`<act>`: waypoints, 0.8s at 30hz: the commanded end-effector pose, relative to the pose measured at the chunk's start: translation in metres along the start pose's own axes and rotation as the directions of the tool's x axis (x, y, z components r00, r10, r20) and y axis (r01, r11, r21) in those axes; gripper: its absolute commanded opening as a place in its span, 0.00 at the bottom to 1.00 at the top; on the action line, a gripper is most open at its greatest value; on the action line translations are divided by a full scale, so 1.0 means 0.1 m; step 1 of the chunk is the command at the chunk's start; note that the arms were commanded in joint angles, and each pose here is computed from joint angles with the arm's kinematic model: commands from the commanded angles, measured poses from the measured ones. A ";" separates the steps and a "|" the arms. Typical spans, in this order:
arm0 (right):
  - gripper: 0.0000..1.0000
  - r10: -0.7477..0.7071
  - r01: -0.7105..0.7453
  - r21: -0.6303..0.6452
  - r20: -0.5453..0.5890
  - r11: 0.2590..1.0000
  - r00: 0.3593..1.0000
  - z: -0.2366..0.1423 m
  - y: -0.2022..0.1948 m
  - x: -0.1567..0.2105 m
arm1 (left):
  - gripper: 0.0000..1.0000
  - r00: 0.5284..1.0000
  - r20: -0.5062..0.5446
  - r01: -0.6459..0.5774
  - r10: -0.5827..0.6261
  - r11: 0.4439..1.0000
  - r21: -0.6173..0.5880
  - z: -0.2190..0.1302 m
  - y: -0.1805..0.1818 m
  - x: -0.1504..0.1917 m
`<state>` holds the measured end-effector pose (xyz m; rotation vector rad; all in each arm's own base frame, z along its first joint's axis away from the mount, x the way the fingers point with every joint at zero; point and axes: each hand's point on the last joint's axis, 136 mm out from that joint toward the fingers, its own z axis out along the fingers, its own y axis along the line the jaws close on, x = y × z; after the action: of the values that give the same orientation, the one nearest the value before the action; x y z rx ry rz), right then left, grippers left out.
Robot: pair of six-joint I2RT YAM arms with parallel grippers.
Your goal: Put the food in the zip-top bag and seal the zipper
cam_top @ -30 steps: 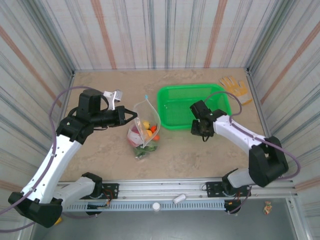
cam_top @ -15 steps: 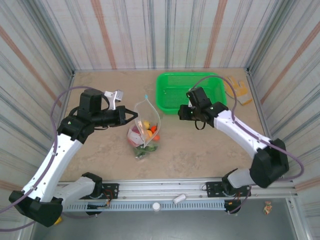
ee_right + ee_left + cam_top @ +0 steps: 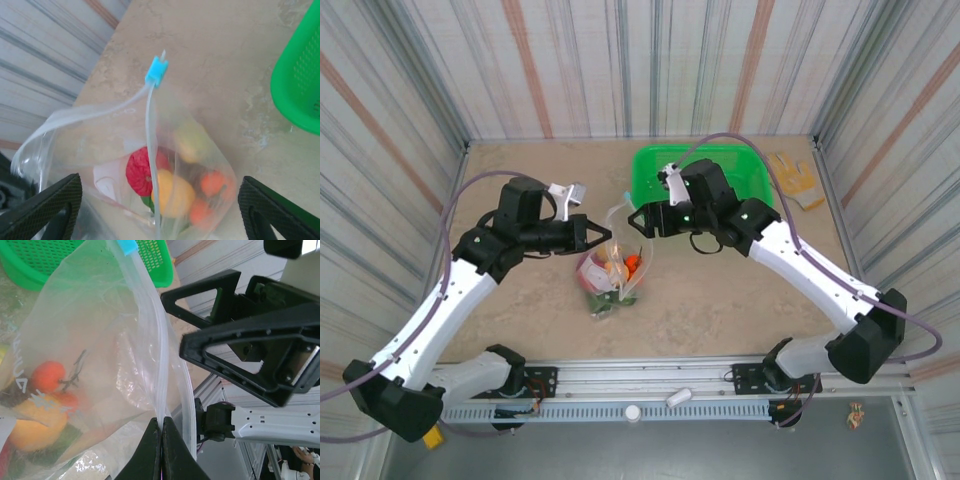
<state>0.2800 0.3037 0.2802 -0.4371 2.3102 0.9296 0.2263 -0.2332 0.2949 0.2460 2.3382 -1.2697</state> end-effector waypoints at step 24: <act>0.00 -0.439 0.439 0.015 0.032 0.898 0.898 -0.11 0.57 -0.59 | 0.73 0.956 0.201 -0.248 0.215 0.956 0.157 -0.42 -0.73 -0.13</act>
<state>0.3005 0.3362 0.3425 -0.7154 2.1591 0.7288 0.2070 -0.2523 0.3272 0.3479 2.1661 -1.4112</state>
